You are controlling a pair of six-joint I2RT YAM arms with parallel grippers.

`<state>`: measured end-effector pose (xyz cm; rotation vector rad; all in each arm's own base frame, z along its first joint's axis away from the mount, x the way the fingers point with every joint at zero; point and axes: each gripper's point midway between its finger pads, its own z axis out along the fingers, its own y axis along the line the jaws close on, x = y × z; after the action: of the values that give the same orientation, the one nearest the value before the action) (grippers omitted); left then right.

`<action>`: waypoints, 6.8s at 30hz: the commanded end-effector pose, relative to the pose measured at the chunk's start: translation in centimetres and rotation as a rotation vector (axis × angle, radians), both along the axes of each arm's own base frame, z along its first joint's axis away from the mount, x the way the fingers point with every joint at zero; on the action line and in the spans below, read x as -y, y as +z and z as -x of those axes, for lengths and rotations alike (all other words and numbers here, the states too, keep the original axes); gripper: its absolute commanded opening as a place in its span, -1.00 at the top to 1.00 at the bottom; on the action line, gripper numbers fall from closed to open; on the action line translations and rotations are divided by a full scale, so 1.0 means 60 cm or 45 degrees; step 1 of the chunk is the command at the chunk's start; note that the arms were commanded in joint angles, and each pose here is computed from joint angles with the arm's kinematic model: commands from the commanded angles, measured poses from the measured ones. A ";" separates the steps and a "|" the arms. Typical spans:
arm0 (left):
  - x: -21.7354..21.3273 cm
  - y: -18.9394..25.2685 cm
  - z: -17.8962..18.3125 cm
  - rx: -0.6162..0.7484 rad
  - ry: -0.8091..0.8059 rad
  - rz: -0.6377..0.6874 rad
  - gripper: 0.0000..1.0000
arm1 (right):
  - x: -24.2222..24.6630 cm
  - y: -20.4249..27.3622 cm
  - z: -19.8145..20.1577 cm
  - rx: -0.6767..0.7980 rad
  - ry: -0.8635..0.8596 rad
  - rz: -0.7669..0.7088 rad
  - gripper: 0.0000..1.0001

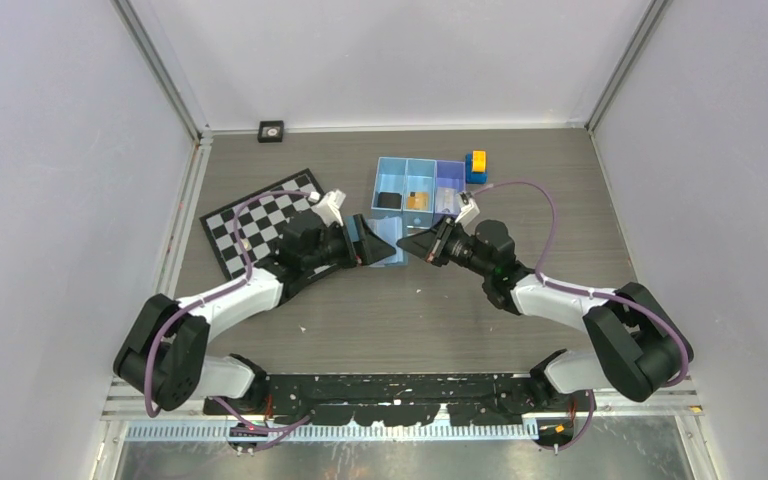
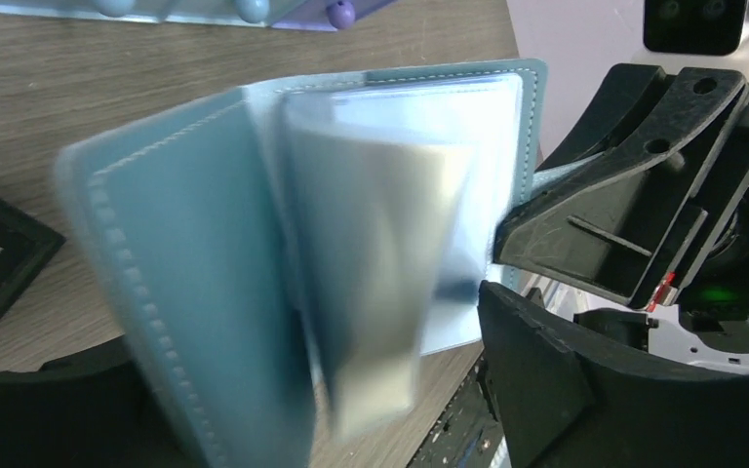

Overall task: Take the credit cards out of the card holder
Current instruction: Remove the credit card from the card holder.

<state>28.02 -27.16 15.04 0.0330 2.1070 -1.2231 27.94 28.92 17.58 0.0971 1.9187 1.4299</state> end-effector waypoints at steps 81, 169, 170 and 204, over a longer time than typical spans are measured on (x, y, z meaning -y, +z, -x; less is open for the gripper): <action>0.011 0.009 -0.010 0.031 -0.037 -0.041 -0.99 | 0.006 0.028 -0.023 0.023 -0.095 0.049 0.99; -0.117 -0.013 -0.037 -0.067 0.428 -0.221 -0.36 | 0.002 0.035 -0.014 0.053 -0.078 0.047 0.99; -0.111 -0.006 -0.034 -0.042 0.405 -0.192 -0.46 | 0.002 0.036 -0.014 0.053 -0.079 0.047 0.99; -0.024 0.053 -0.008 0.118 0.057 0.058 -0.99 | -0.021 0.024 -0.009 0.038 -0.006 0.075 0.99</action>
<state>27.97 -25.12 14.96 -0.0362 2.0935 -1.1917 27.84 29.05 16.01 0.1120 2.0275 1.3177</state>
